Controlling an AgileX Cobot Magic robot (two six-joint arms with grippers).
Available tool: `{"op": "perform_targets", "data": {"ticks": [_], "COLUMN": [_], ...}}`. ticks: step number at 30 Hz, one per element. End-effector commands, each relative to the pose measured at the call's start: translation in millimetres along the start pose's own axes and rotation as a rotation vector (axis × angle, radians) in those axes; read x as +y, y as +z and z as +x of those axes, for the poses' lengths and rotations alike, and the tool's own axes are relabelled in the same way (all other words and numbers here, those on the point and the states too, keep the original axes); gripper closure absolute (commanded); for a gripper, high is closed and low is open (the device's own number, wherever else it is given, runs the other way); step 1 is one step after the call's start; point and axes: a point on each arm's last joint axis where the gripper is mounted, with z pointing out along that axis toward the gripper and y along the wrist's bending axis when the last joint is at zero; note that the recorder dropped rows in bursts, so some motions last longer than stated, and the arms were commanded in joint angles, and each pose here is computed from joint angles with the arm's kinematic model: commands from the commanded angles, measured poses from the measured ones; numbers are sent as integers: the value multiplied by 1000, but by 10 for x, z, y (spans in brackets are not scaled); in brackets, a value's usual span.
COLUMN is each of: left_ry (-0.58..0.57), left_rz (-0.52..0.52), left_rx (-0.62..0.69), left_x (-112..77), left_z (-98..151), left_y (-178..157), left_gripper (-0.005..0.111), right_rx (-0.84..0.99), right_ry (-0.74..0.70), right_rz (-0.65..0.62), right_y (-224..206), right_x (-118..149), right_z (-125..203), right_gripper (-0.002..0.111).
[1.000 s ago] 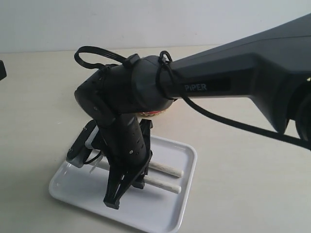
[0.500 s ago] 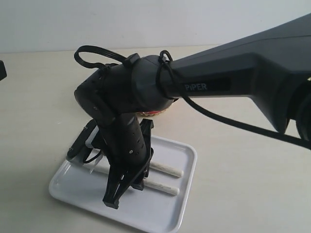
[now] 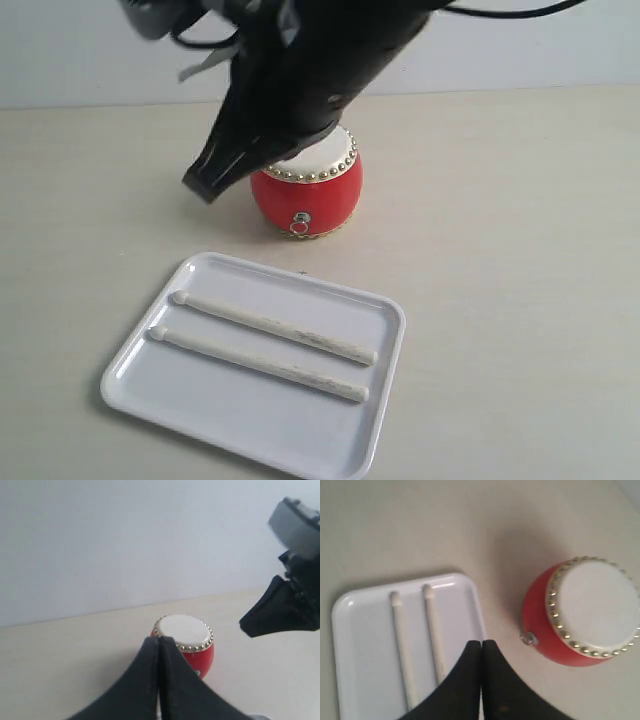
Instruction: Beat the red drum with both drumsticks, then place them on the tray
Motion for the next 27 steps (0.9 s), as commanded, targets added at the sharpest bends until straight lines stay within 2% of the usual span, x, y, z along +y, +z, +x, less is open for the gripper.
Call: {"op": "perform_targets", "data": {"ticks": [1, 3, 9, 14, 27], "left_ry": [-88, -90, -84, -89, -93], "left_rz": [-74, -100, -115, -34, -36], "left_rx": [-84, -92, -138, -70, -57], "left_x": [43, 71, 65, 0, 7], "left_z": [-23, -29, -62, 69, 114], "left_y": [-100, -93, -162, -135, -127], "left_gripper": [107, 107, 107, 107, 107], "right_rx": [-185, -244, -423, -448, -484], "right_ry": [24, 83, 115, 79, 89], "right_rz": [86, 103, 136, 162, 157], "right_y": [-441, -586, -1110, -1207, -1245], "right_x": [-173, -202, -64, 15, 31], "right_z": [271, 525, 1214, 1619, 1654], "right_gripper": [108, 108, 108, 108, 108]}}
